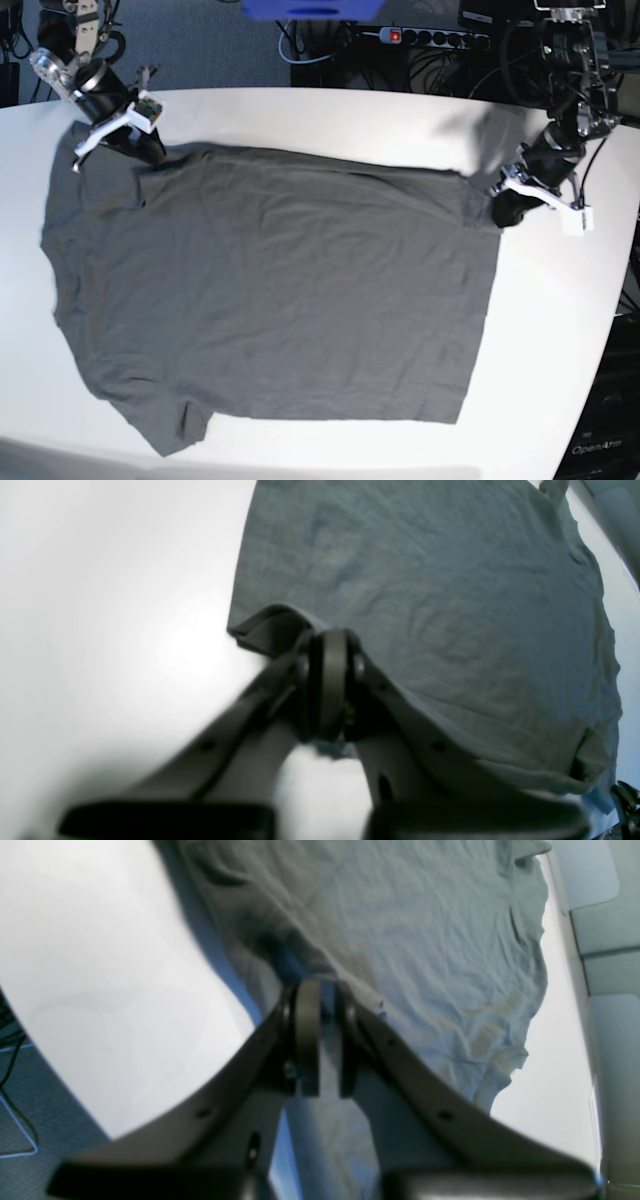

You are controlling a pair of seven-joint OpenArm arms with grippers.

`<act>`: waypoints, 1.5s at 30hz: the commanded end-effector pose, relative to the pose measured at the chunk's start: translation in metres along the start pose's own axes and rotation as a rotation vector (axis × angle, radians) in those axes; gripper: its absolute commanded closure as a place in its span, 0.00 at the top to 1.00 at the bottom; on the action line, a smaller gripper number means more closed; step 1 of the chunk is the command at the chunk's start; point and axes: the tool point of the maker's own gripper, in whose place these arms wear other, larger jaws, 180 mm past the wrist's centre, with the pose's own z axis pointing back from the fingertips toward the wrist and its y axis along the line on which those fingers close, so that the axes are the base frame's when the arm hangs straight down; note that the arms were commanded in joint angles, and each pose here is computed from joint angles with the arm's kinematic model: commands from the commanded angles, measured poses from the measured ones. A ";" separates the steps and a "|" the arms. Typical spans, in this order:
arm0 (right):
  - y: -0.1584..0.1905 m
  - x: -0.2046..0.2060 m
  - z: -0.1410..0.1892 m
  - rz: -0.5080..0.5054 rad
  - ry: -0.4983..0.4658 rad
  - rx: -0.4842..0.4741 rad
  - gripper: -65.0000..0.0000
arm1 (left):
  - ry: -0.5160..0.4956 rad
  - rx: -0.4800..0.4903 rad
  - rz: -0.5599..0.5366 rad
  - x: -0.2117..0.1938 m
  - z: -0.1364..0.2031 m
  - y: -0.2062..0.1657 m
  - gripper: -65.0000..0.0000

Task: Fold the T-shirt properly
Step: 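Hold the raised edge with both grippers while adjusting the right gripper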

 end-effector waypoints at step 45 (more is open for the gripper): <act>-0.020 0.016 -0.013 0.111 -0.053 -0.030 0.44 | -0.044 -0.024 -0.014 0.014 0.002 -0.006 0.04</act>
